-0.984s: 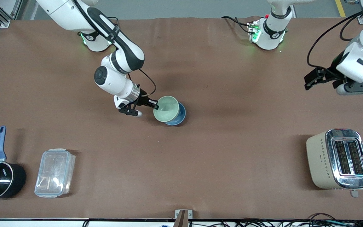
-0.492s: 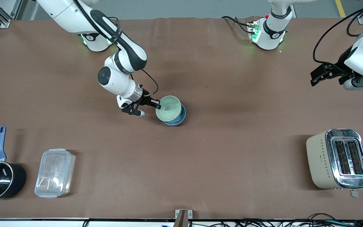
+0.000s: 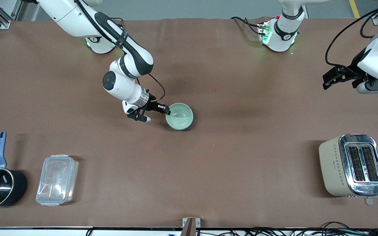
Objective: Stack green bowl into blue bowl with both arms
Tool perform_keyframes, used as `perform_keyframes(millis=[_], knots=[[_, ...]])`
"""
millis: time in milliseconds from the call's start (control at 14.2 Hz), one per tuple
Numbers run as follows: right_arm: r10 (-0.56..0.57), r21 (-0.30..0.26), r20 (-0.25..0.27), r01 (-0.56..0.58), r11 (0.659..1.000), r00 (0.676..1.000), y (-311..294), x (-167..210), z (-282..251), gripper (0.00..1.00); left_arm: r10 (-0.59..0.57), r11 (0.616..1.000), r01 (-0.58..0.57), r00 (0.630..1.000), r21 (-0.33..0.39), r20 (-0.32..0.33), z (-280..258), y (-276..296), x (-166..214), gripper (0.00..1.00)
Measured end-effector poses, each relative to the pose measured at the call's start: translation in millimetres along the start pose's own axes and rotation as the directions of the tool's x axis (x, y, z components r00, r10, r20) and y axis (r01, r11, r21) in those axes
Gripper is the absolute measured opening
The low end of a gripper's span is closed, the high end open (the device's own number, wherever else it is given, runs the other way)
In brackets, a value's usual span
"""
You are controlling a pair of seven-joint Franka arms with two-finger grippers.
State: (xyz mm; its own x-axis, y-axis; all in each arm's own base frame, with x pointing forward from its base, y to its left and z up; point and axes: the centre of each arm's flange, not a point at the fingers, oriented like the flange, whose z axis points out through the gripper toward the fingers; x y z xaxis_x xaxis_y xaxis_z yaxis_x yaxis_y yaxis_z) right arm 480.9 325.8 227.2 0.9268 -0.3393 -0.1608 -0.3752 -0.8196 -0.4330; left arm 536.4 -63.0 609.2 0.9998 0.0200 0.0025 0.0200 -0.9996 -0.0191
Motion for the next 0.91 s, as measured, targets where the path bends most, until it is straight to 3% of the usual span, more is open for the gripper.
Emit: perform_keyframes(millis=[281, 492, 703, 914], knots=[[0.007, 0.037, -0.026, -0.006, 0.999, 1.000, -28.5, 2.2, -30.0, 0.92, -0.001, 1.000, 0.001, 1.000, 0.000, -0.002, -0.2, -0.8, 0.4, 1.00], [-0.023, 0.007, -0.025, 0.023, 1.000, 0.999, -47.2, 7.6, -107.7, 0.95, -0.001, 1.000, 0.001, 1.000, -0.001, -0.004, -0.7, -0.4, 0.5, 1.00], [-0.066, -0.093, -0.096, 0.057, 0.994, 0.993, -34.5, 33.4, -215.4, 0.97, 0.007, 1.000, -0.007, 1.000, -0.001, -0.006, -1.7, 3.7, -0.3, 1.00], [-0.141, -0.266, -0.143, 0.099, 0.959, 0.980, -6.5, 69.4, -291.7, 1.00, 0.010, 1.000, -0.010, 1.000, -0.001, -0.009, -3.3, 5.4, -1.2, 1.00]])
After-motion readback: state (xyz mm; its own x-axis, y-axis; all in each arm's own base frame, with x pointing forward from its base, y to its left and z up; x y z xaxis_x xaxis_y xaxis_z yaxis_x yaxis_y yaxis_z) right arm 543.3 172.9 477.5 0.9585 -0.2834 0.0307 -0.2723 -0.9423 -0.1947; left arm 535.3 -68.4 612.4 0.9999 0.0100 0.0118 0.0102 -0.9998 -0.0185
